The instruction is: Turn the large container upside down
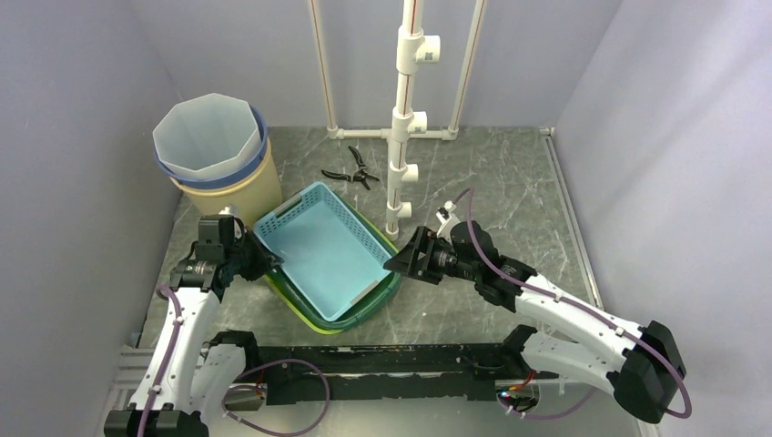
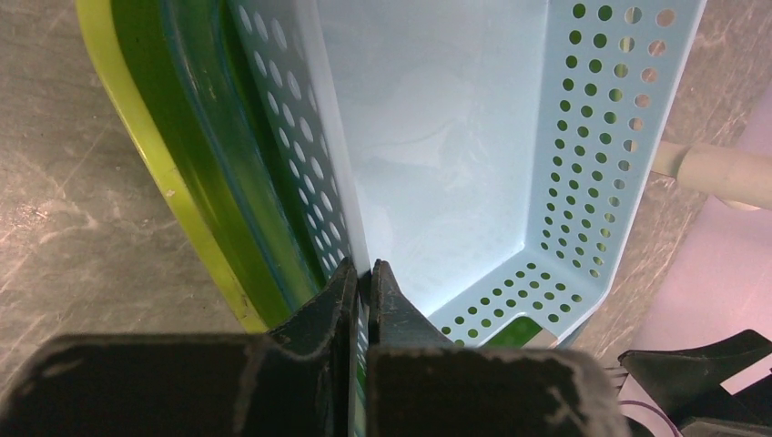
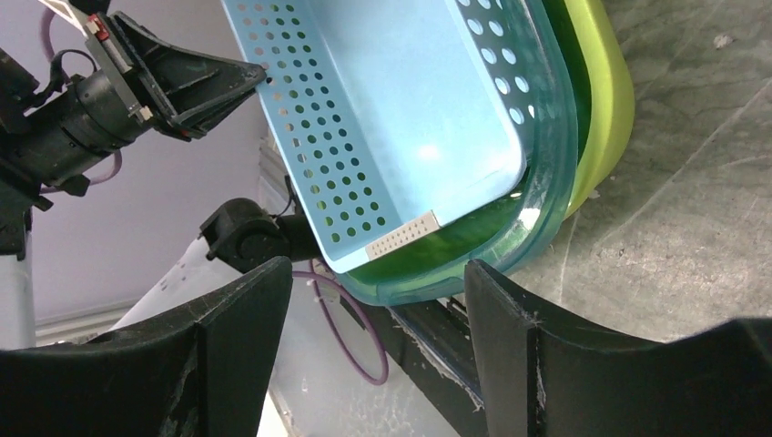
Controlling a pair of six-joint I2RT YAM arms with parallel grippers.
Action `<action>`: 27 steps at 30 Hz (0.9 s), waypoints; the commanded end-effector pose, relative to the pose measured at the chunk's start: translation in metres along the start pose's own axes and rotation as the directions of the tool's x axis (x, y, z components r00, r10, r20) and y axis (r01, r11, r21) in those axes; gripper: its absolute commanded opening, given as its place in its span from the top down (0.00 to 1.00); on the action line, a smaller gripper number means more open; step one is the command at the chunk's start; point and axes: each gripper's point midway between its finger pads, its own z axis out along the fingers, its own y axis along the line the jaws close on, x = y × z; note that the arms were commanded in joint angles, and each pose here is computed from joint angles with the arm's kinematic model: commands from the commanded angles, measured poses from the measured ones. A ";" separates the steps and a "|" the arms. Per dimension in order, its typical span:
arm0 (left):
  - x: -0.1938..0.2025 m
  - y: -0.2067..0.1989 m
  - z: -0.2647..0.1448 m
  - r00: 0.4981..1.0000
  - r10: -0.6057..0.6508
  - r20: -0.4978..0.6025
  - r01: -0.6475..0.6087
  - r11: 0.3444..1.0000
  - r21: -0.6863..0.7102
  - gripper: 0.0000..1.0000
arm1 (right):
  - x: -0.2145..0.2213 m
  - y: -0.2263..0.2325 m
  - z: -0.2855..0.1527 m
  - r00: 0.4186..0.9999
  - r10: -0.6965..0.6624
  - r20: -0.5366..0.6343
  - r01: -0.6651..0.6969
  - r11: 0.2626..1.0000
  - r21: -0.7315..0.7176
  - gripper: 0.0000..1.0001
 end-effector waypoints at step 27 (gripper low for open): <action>0.000 -0.003 -0.006 0.999 -0.041 0.015 0.041 0.999 -0.004 0.82 | -0.019 0.033 -0.014 0.997 -0.039 0.068 0.043 0.997 -0.059 0.21</action>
